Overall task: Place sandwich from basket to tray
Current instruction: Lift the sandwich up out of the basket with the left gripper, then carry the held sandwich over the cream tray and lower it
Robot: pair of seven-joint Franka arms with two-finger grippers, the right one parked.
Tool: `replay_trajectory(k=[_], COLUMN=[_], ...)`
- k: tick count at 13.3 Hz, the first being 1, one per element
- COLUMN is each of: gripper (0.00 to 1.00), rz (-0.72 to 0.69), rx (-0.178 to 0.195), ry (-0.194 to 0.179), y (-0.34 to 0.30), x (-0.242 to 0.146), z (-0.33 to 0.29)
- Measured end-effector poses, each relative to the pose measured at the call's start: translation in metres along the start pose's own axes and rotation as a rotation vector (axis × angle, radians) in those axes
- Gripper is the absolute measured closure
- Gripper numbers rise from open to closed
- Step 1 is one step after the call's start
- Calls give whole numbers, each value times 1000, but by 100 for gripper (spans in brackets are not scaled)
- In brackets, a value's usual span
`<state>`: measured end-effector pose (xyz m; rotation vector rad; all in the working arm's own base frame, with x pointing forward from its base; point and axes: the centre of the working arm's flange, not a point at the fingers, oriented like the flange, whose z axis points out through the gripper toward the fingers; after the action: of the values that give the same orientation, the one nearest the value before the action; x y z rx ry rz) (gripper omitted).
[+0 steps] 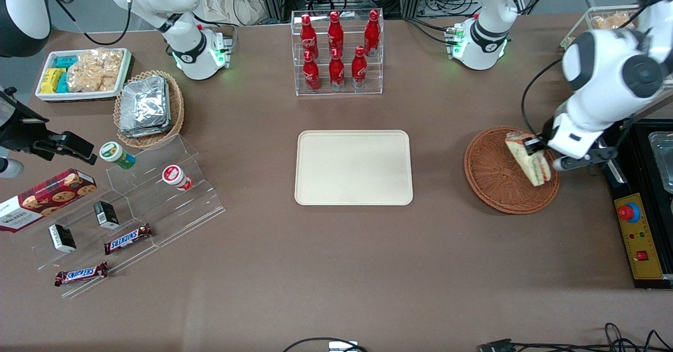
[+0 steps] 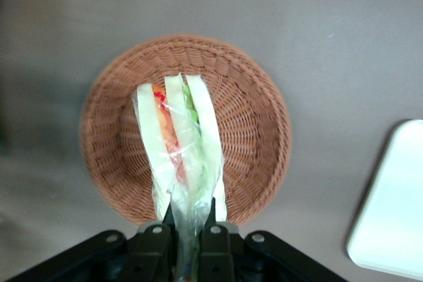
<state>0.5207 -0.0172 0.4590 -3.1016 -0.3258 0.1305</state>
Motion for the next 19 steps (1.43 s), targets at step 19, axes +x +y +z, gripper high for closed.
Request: replay_trajectory(k=[19], gripper=[85], rz=[-9], rx=[140], ry=[-37], y=[353], x=[-105], z=[-33])
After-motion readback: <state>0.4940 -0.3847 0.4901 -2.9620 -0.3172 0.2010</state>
